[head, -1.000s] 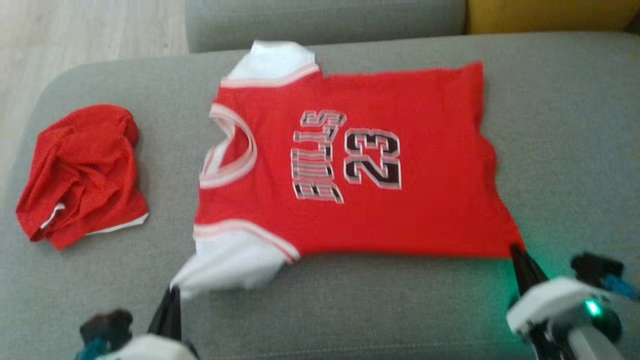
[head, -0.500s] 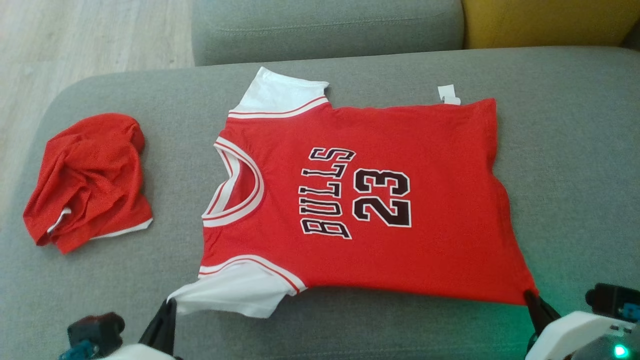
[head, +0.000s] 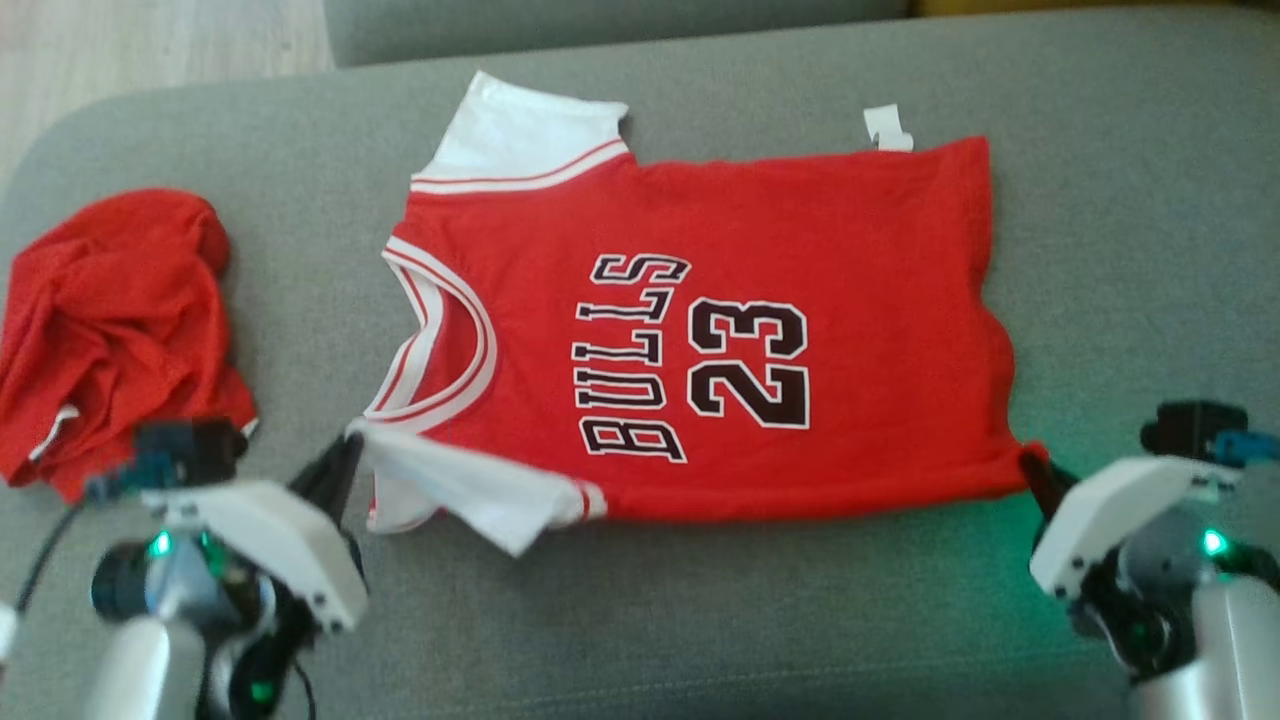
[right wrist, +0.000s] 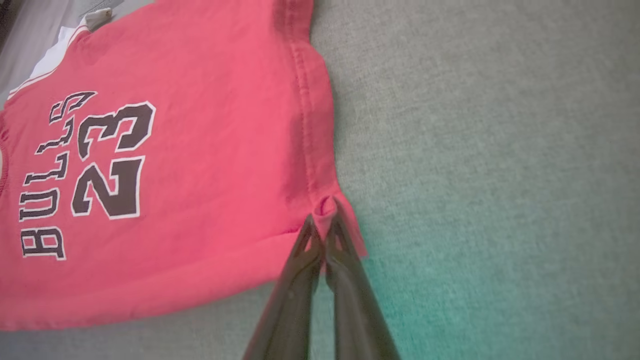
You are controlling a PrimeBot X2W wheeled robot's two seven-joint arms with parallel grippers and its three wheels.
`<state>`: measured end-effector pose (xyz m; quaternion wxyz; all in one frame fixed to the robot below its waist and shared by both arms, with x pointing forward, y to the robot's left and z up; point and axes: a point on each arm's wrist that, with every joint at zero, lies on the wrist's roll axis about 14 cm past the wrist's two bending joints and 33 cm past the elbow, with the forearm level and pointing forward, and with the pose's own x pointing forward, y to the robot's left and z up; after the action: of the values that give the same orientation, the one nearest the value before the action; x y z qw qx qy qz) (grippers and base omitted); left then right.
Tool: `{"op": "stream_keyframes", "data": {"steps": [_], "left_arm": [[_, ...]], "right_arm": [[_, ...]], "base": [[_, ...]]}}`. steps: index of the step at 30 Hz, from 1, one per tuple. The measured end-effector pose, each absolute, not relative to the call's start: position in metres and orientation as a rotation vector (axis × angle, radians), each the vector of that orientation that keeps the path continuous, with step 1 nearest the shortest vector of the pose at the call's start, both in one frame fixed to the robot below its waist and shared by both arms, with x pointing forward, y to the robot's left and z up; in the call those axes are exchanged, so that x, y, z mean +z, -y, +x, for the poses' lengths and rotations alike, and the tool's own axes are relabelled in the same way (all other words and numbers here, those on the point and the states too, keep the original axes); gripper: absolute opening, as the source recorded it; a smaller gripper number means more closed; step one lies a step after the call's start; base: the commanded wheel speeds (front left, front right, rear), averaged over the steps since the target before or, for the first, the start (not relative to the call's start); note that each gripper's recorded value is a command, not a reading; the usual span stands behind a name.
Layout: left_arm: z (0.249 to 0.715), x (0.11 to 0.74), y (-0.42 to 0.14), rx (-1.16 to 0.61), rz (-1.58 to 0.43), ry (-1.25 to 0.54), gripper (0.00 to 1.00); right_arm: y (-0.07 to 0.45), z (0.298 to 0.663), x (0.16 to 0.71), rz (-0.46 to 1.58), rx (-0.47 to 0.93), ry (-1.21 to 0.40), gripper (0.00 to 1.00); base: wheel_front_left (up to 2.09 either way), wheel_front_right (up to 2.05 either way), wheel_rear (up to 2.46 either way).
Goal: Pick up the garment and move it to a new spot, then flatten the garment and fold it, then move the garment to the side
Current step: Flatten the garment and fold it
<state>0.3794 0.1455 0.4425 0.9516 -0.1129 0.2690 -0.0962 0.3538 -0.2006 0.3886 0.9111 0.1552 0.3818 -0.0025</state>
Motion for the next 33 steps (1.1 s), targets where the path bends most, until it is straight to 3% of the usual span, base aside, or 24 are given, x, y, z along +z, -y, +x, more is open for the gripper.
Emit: {"op": "stream_keyframes", "data": {"steps": [15,16,17,18,19,33], "left_arm": [[0.439,0.426,-0.141,-0.240,-0.214,-0.532,0.00],[0.443,0.426,-0.141,-0.241,-0.217,-0.521,0.00],[0.446,0.427,-0.141,-0.238,-0.223,-0.507,0.00],[0.448,0.426,-0.141,-0.234,-0.228,-0.498,0.31],[0.451,0.426,-0.141,-0.228,-0.235,-0.482,1.00],[0.456,0.456,-0.157,-0.079,-0.208,-0.133,1.00]], "right_arm": [[0.195,0.409,0.394,0.312,0.024,-0.678,0.00],[0.194,0.411,0.394,0.309,0.029,-0.667,0.05],[0.192,0.415,0.397,0.309,0.034,-0.640,0.41],[0.190,0.418,0.399,0.313,0.038,-0.615,0.93],[0.188,0.420,0.400,0.310,0.043,-0.597,1.00],[0.192,0.431,0.442,0.168,0.081,-0.220,1.00]], "base": [[0.00,0.00,0.00],[0.00,0.00,0.00],[0.00,0.00,0.00],[0.00,0.00,0.00],[0.00,0.00,0.00],[0.00,0.00,0.00]]}}
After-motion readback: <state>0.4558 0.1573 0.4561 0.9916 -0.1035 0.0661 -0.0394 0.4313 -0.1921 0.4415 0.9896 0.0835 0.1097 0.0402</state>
